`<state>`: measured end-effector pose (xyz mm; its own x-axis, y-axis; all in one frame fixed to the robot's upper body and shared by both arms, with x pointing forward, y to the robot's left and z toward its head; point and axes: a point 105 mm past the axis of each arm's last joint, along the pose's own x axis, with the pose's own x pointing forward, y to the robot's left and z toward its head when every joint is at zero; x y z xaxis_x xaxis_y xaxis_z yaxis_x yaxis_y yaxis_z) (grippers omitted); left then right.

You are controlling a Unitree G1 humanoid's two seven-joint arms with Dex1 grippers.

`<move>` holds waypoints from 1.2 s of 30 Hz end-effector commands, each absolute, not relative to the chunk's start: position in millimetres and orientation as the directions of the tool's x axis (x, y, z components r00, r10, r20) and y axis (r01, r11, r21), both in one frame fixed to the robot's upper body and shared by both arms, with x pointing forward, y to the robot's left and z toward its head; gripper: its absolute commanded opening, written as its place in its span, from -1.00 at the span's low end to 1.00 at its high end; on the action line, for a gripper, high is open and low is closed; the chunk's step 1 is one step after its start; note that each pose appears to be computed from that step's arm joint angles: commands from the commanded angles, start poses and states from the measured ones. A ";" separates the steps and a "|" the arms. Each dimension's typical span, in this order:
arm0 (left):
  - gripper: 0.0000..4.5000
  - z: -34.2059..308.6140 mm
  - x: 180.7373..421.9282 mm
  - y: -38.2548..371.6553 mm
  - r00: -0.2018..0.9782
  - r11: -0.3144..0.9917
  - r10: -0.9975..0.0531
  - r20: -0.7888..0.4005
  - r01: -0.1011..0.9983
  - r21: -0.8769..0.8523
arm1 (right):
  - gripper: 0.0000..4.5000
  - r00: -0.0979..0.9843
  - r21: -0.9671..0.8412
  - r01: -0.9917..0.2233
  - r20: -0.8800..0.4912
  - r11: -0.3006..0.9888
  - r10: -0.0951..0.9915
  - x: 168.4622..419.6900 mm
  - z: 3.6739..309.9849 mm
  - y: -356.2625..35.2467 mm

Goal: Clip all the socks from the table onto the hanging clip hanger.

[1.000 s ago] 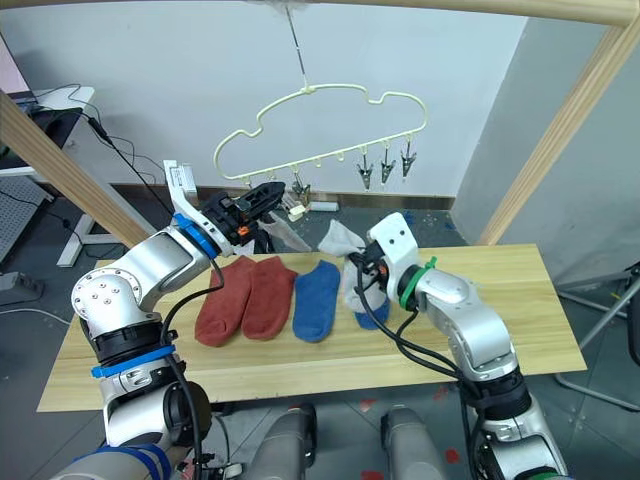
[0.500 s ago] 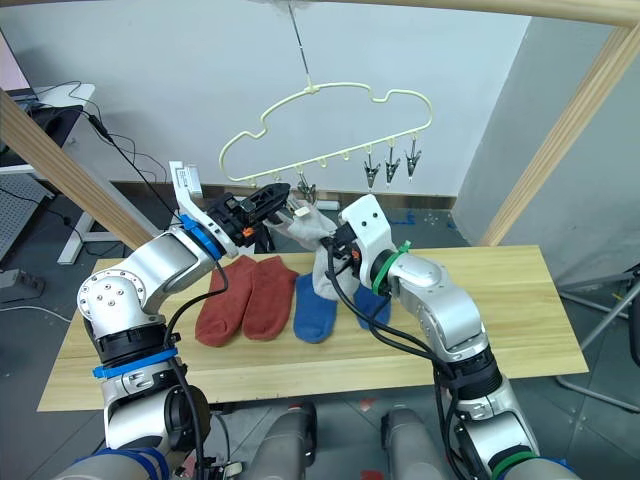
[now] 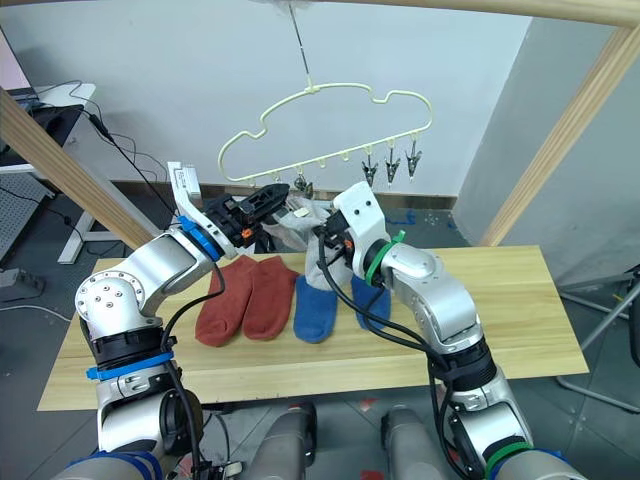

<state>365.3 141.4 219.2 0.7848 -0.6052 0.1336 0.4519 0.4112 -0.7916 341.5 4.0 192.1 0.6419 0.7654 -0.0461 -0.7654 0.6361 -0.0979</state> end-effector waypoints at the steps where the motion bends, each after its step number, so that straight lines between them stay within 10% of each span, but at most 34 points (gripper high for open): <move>1: -0.99 222.3 362.5 140.5 0.780 0.433 -0.610 0.142 0.478 -0.765 | -0.98 0.634 -0.118 -0.769 -0.010 0.628 0.774 338.0 202.5 8.0; 23: -0.99 227.2 358.1 141.7 0.782 0.492 -0.602 0.163 0.524 -0.695 | -1.00 0.612 -0.113 -0.785 0.000 0.608 0.791 336.4 203.1 16.0; 36: 0.77 230.2 351.5 144.4 0.766 0.476 -0.617 0.180 0.545 -0.690 | -1.00 0.614 -0.110 -0.784 0.003 0.611 0.789 336.9 202.4 15.4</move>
<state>359.2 143.7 217.2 0.7863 -0.6023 0.1377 0.4951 0.4809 -0.7236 340.1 11.9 188.0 0.6255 0.7784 -0.0529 -0.7796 0.6208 -0.0827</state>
